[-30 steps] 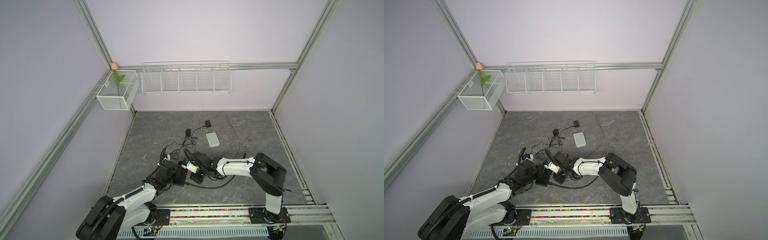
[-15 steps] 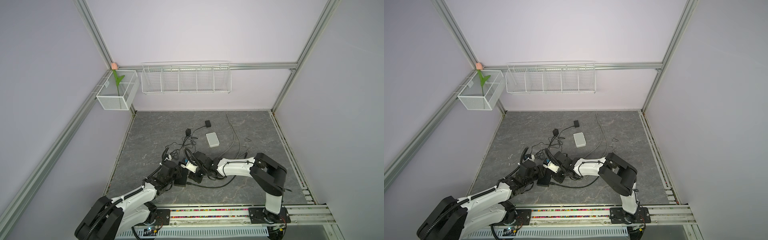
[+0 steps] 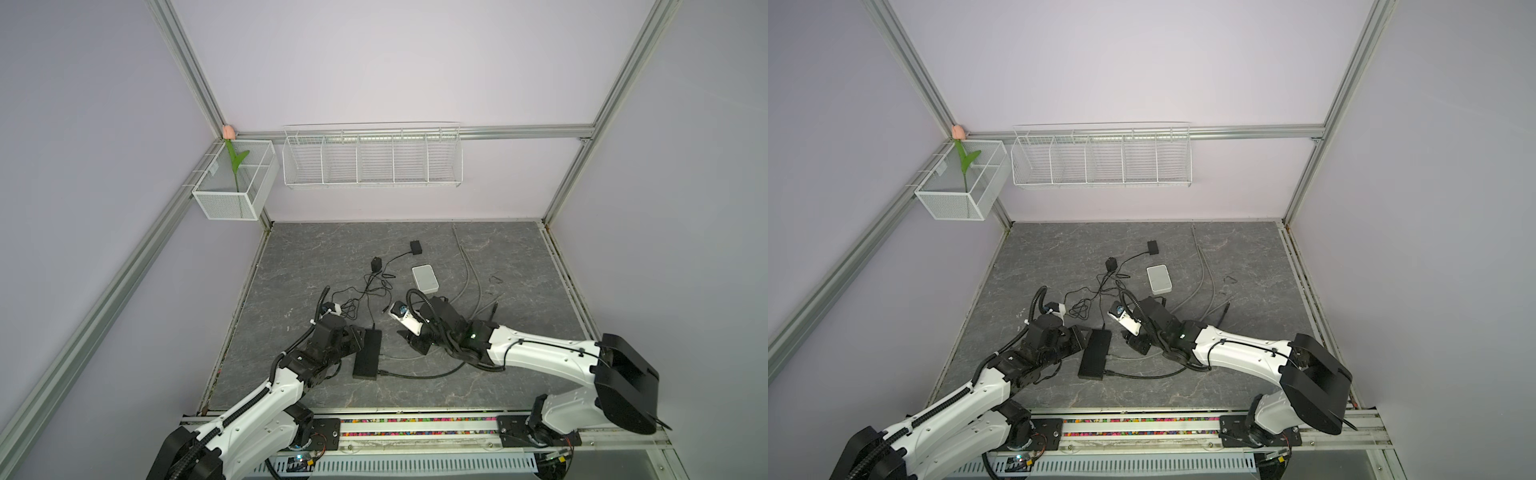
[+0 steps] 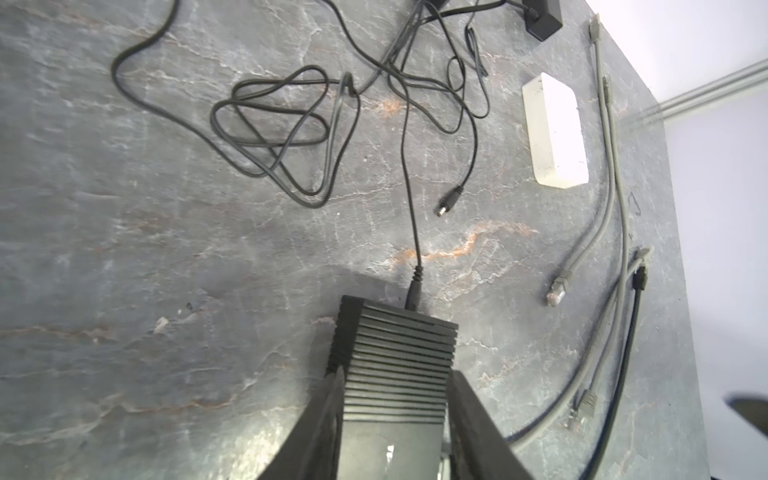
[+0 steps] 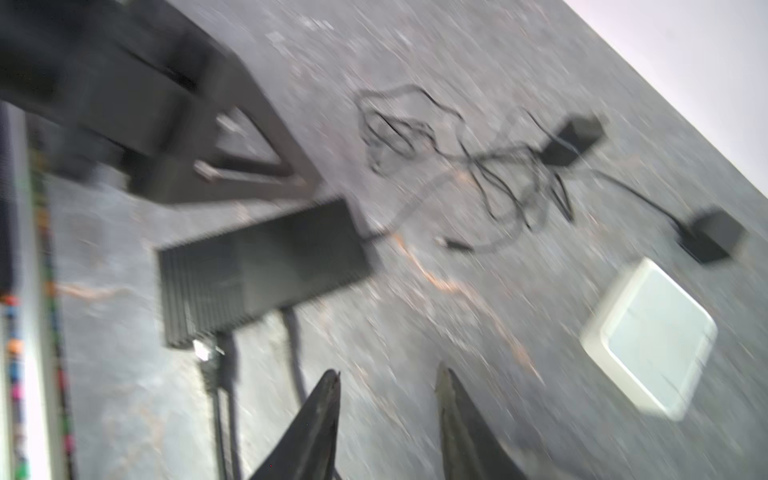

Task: Insert the plug into the switch port
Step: 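Open the right gripper and withdraw it from the switch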

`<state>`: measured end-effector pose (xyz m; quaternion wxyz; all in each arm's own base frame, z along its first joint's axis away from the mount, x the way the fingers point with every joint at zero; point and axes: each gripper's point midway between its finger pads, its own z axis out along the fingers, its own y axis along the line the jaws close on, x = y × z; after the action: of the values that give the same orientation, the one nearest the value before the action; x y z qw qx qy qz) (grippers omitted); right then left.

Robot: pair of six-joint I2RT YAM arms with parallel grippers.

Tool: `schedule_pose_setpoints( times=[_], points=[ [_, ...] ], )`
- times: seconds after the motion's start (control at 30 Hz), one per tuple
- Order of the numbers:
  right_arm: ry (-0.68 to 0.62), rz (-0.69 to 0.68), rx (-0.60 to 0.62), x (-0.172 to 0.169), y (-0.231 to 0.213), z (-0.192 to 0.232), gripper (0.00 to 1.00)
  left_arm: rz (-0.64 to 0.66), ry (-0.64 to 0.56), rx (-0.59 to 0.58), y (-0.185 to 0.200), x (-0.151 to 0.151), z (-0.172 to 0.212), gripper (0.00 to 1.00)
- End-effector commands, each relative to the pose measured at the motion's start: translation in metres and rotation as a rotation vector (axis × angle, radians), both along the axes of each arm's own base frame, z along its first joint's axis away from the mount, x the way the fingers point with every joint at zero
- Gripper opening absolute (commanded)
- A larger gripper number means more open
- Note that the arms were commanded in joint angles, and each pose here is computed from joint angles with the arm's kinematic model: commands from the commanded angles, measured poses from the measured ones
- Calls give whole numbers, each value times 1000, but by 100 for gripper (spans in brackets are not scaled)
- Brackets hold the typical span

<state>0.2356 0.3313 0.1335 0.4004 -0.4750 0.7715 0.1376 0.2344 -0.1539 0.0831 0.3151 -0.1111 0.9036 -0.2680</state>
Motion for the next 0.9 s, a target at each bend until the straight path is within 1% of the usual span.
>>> schedule_pose_setpoints(
  times=[0.0,0.13,0.23,0.33,0.43,0.5,0.57,0.67,0.73,0.87],
  points=[
    [-63,-160,-85,28,-49,5,43,-38,-38,-14,-6,4,20,43],
    [-73,-257,-39,47,-77,24,46,-60,-56,-30,-10,3,30,46],
    [-79,-348,-5,59,-94,33,50,-60,-55,-21,-7,1,28,49],
    [-40,-442,18,69,-112,32,53,-61,-55,-18,-6,-1,27,51],
    [24,-427,13,66,-108,20,53,-72,-63,-12,-7,-1,30,55],
    [64,-402,5,62,-104,9,55,-78,-45,26,-6,-2,28,56],
    [84,-404,-16,62,-104,-2,55,-92,-35,77,-10,-5,26,58],
    [100,-410,-30,66,-100,-8,56,-170,-72,118,-47,-17,36,62],
    [124,-411,-30,69,-94,-11,56,-212,-75,148,-71,-23,37,65],
    [134,-402,-8,76,-83,-5,56,-284,6,108,-107,-28,18,65]
  ],
)
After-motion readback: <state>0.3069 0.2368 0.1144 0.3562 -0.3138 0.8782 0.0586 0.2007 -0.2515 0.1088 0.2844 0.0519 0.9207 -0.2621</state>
